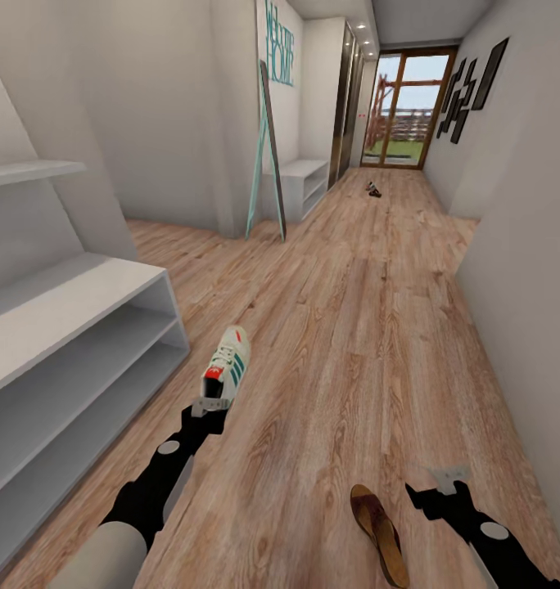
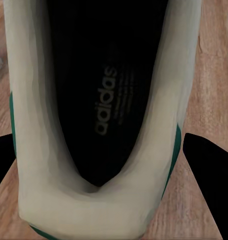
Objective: Pick up the two gym shoes and the two sandals from the corridor floor and place them onto the hallstand (shoe rack) in the corridor, making sure they are on the rack and not on the floor. Arrange them so the two gym shoes are next to each other and the two sandals are next to each other.
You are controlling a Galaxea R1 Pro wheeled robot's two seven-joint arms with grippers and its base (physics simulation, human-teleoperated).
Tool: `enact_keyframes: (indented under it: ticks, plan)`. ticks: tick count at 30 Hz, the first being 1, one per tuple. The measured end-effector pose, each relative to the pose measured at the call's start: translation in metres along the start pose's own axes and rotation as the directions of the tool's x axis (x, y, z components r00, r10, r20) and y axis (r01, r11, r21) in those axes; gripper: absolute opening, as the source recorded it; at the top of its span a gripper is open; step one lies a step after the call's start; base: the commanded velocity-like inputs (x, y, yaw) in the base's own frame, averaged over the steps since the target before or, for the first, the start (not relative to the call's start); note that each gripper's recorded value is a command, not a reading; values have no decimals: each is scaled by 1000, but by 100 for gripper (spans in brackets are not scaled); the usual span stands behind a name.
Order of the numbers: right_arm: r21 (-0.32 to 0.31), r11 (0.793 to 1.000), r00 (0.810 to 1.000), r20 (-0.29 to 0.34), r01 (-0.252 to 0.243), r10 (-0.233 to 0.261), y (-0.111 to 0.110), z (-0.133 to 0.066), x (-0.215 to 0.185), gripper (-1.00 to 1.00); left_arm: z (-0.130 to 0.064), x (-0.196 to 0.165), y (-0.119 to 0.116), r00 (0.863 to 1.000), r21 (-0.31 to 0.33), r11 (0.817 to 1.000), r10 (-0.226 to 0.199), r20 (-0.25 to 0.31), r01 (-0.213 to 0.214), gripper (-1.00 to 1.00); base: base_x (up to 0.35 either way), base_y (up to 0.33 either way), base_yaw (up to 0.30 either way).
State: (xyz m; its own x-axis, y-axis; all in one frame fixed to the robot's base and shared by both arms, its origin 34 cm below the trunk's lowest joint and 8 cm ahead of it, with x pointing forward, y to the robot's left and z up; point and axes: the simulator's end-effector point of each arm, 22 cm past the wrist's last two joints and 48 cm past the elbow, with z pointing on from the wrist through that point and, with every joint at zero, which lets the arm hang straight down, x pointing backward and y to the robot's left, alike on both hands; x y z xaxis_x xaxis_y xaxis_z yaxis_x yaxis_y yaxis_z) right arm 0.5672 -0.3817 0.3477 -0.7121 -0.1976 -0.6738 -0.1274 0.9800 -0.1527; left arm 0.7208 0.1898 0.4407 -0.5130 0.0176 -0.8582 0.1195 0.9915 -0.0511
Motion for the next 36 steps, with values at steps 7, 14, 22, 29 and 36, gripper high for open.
enact_keyframes:
  ticks: [7,14,22,29,36]
  plan:
    - [0,1000,999,-45,-4,4,-2,5,31,100,4,8,-21,999,40,998,44,-2,-43,-100,0,0,0]
    - [-3,1000,998,-59,-4,4,2,15,51,100,16,8,-23,999,44,998,49,3,-49,-100,0,0,0]
    - [-9,1000,998,-70,-5,4,10,26,72,100,30,11,-26,999,50,998,47,2,-47,-100,0,0,0]
    - [-15,1000,997,-81,-8,6,16,37,92,100,48,-5,-24,998,48,997,55,0,-55,-100,0,0,0]
    - [-23,1000,994,-107,-9,7,23,44,111,100,66,-16,-20,998,44,997,60,-21,-59,-100,0,0,0]
